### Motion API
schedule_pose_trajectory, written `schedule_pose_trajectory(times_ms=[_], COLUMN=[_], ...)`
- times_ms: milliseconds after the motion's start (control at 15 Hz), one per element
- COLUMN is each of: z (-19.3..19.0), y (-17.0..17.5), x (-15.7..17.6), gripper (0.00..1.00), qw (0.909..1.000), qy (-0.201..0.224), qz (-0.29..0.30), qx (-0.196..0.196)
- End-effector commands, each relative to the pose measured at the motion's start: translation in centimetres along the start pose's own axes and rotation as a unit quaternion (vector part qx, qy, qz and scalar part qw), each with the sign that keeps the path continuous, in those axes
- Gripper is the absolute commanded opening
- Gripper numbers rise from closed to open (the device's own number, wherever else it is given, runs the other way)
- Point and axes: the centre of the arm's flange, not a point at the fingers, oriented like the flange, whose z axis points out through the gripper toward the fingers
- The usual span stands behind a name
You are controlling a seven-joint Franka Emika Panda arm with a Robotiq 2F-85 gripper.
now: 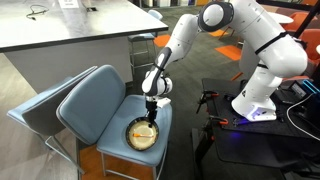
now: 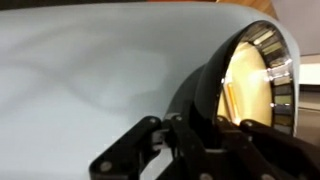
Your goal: Move the bowl to the left
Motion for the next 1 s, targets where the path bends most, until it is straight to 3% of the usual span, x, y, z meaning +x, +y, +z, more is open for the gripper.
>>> schedule_pose_trajectory(times_ms=[0, 67, 200, 467, 733, 933], z=[1.3, 1.4, 1.7, 2.7, 1.3, 0.1], y=[-1.0, -1.0, -0.4, 0.8, 0.1, -1.5], x=[-0.8, -0.8, -0.4, -0.2, -1.1, -2.3], gripper=[0.03, 0.03, 0.41, 0.71, 1.0, 1.0], qw=[0.9997, 0.9999, 1.0, 0.9993, 0.9973, 0.9918], qy=[-0.005, -0.001, 0.006, 0.022, 0.039, 0.056], qz=[-0.021, -0.012, -0.002, 0.012, -0.004, -0.002], qx=[0.011, 0.003, -0.007, -0.03, -0.061, -0.115])
